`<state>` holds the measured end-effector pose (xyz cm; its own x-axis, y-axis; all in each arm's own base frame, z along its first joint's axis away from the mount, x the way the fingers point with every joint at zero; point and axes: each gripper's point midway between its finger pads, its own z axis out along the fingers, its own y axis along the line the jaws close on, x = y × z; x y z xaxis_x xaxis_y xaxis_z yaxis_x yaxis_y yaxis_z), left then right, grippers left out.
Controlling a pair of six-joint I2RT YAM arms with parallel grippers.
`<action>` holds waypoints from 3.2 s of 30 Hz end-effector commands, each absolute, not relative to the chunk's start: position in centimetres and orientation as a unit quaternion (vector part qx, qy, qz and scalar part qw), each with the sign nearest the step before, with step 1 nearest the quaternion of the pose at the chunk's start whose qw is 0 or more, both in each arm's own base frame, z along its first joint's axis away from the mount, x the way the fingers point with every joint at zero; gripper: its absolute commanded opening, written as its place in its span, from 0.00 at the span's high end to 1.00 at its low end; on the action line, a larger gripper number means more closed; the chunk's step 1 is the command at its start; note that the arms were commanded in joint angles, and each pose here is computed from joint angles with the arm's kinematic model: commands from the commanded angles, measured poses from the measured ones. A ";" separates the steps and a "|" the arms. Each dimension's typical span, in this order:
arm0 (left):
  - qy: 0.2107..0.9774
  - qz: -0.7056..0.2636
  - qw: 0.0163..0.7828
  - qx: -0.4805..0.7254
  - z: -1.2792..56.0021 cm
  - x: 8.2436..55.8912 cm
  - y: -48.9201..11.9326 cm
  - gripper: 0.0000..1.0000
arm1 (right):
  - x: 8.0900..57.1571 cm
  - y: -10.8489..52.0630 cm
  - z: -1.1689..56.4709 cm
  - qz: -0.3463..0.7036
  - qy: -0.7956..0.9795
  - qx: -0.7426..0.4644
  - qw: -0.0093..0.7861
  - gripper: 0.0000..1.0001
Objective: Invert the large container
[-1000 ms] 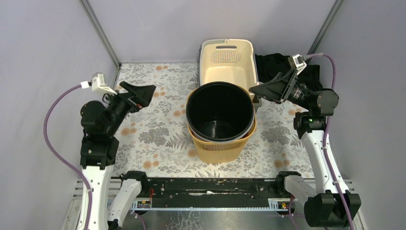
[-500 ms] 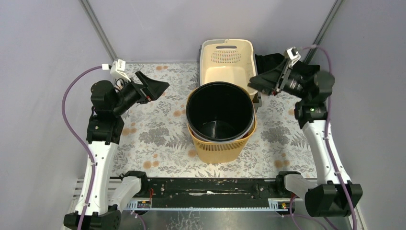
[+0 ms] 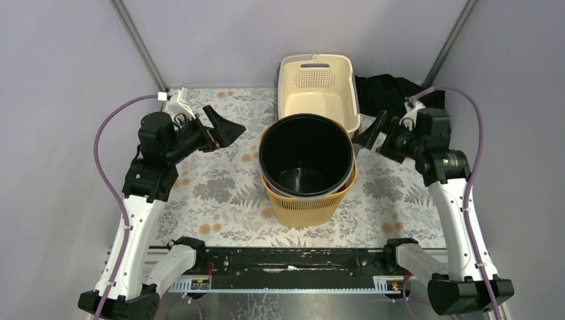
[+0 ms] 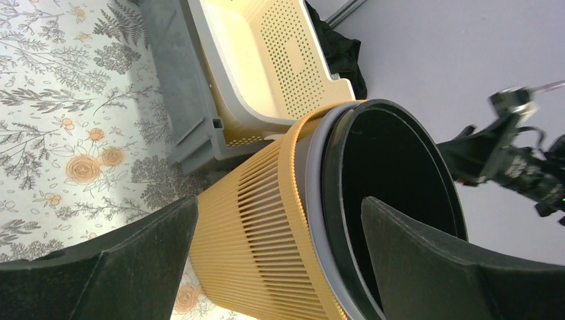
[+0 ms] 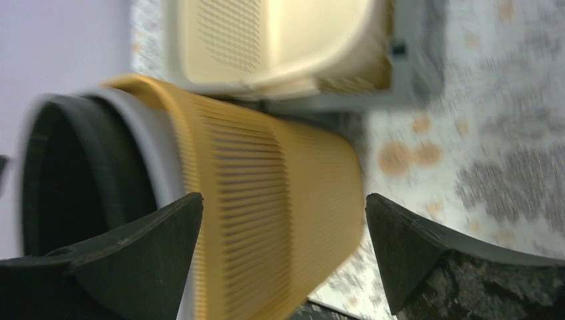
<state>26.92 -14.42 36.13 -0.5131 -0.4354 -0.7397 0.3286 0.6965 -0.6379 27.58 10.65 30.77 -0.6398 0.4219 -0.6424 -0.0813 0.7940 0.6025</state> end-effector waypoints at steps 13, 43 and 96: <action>0.771 -0.381 0.509 -0.036 36.9 20.2 -12.9 0.00 | 20.3 13.1 17.4 0.373 0.880 0.145 0.255 0.03; 0.777 -0.367 0.509 -0.054 35.7 21.2 -12.5 0.00 | 18.4 22.8 13.7 0.528 0.828 0.123 0.143 0.05; 0.762 -0.302 0.571 -0.035 43.7 17.8 -9.7 0.00 | 12.3 33.5 12.1 0.286 0.816 -0.256 0.433 0.08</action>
